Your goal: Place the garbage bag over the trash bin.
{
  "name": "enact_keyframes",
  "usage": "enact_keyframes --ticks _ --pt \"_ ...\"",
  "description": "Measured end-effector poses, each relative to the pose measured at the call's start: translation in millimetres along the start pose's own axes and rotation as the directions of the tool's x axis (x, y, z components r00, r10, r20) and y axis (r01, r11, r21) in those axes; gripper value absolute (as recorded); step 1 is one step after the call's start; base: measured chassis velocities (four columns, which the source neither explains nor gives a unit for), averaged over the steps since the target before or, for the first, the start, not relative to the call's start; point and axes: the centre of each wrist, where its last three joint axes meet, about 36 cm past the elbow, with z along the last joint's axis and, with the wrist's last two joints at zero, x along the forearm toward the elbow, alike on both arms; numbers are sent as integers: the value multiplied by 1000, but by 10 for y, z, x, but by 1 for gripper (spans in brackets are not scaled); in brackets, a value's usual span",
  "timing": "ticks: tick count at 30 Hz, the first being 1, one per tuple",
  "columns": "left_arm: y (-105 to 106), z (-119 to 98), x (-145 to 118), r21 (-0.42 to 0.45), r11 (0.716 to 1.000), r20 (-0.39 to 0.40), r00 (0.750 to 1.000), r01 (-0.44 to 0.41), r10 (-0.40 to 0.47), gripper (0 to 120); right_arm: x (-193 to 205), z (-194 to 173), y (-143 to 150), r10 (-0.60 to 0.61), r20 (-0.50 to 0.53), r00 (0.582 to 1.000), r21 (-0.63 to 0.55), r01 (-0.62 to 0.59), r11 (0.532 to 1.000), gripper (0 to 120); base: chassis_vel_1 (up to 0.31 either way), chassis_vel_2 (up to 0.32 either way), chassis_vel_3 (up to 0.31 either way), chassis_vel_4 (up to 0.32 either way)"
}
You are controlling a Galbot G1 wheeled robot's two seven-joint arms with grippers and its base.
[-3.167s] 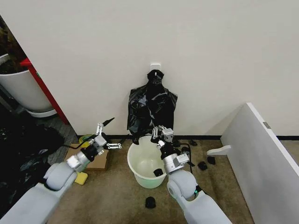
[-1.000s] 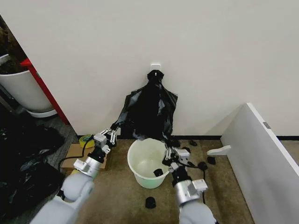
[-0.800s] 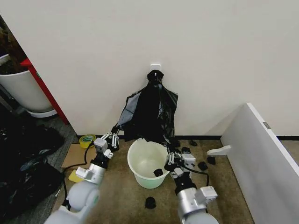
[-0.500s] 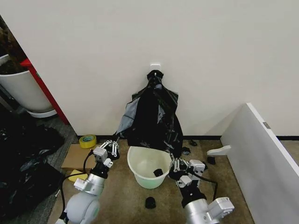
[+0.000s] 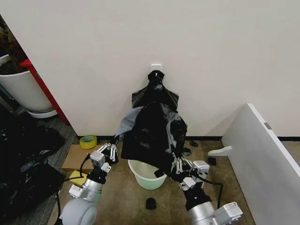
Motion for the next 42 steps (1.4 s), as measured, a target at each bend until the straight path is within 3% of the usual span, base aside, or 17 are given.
enact_keyframes --ticks 7,17,27,33,42 --pt "-26 26 -120 24 1000 10 1000 -11 10 0 -195 263 -205 -96 54 994 63 92 994 0 0 0 0 0" --pt "-35 197 -181 50 999 -8 1000 0 1 0 -594 537 -571 -80 45 996 101 75 992 0 0 0 0 0" --pt "-91 182 -251 192 979 -36 998 63 -57 0 -821 364 -685 -76 95 993 143 62 988 0 0 0 0 0" --pt "-159 231 -199 213 974 -63 996 76 -64 0 -830 425 -733 -65 79 995 152 52 987 0 0 0 0 0" --pt "-286 538 48 198 972 -140 985 123 -96 0 -906 626 -871 -34 52 998 167 25 986 0 0 0 0 0"
